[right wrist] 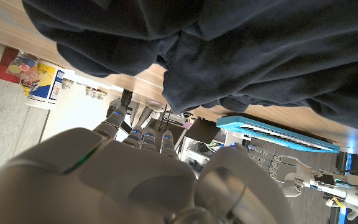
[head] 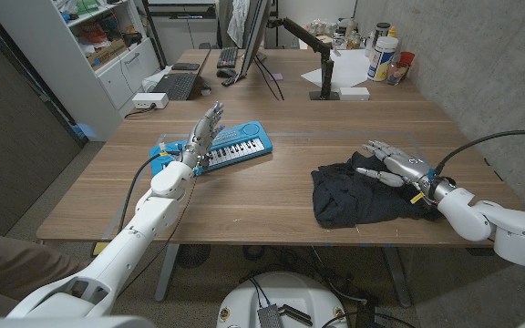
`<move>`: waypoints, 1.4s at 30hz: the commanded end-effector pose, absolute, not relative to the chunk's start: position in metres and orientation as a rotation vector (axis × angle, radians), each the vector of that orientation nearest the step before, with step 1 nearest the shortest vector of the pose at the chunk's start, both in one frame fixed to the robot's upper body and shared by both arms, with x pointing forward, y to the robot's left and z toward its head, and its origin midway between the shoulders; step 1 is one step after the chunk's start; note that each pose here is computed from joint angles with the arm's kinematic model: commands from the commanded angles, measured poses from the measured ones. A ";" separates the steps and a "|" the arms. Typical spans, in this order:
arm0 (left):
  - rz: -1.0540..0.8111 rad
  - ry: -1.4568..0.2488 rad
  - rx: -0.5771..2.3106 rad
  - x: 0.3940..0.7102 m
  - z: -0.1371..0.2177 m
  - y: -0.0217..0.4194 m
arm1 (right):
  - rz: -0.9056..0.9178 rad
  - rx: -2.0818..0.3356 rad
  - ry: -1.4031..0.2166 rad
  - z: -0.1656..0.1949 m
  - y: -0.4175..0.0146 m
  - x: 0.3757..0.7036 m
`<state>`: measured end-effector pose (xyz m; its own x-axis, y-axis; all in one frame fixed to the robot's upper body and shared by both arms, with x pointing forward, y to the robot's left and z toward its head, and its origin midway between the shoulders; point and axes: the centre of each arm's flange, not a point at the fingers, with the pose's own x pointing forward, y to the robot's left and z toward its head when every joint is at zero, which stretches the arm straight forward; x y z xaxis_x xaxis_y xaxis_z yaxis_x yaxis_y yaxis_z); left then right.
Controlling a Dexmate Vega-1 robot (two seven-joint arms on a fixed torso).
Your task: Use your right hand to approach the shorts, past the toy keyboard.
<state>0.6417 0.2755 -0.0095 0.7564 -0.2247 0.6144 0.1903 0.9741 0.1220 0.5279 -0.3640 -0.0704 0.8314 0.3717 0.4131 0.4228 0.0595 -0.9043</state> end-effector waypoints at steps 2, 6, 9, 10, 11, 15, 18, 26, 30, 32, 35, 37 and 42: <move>-0.231 -0.676 0.060 0.641 -0.008 0.274 | -0.037 -1.563 -0.620 -0.080 -0.370 0.528; -0.232 -0.676 0.060 0.642 -0.008 0.275 | -0.041 -1.566 -0.610 -0.081 -0.372 0.527; -0.233 -0.676 0.057 0.642 -0.007 0.275 | -0.047 -1.569 -0.603 -0.081 -0.373 0.526; -0.233 -0.676 0.057 0.642 -0.007 0.275 | -0.047 -1.569 -0.603 -0.081 -0.373 0.526; -0.236 -0.679 0.054 0.643 -0.006 0.275 | -0.048 -1.574 -0.597 -0.081 -0.374 0.526; -0.242 -0.681 0.057 0.644 -0.005 0.274 | -0.051 -1.577 -0.588 -0.082 -0.374 0.526; -0.243 -0.680 0.059 0.645 -0.005 0.274 | -0.054 -1.576 -0.582 -0.083 -0.374 0.526; -0.237 -0.679 0.057 0.645 -0.006 0.277 | -0.056 -1.577 -0.572 -0.084 -0.374 0.526; -0.234 -0.678 0.055 0.645 -0.006 0.278 | -0.054 -1.581 -0.573 -0.084 -0.373 0.527; -0.234 -0.677 0.054 0.645 -0.007 0.278 | -0.052 -1.582 -0.568 -0.086 -0.373 0.528; -0.235 -0.675 0.045 0.646 -0.008 0.278 | -0.048 -1.586 -0.564 -0.087 -0.373 0.528; -0.235 -0.675 0.044 0.646 -0.008 0.278 | -0.048 -1.586 -0.564 -0.087 -0.373 0.528; -0.233 -0.675 0.047 0.645 -0.009 0.277 | -0.046 -1.590 -0.558 -0.088 -0.374 0.528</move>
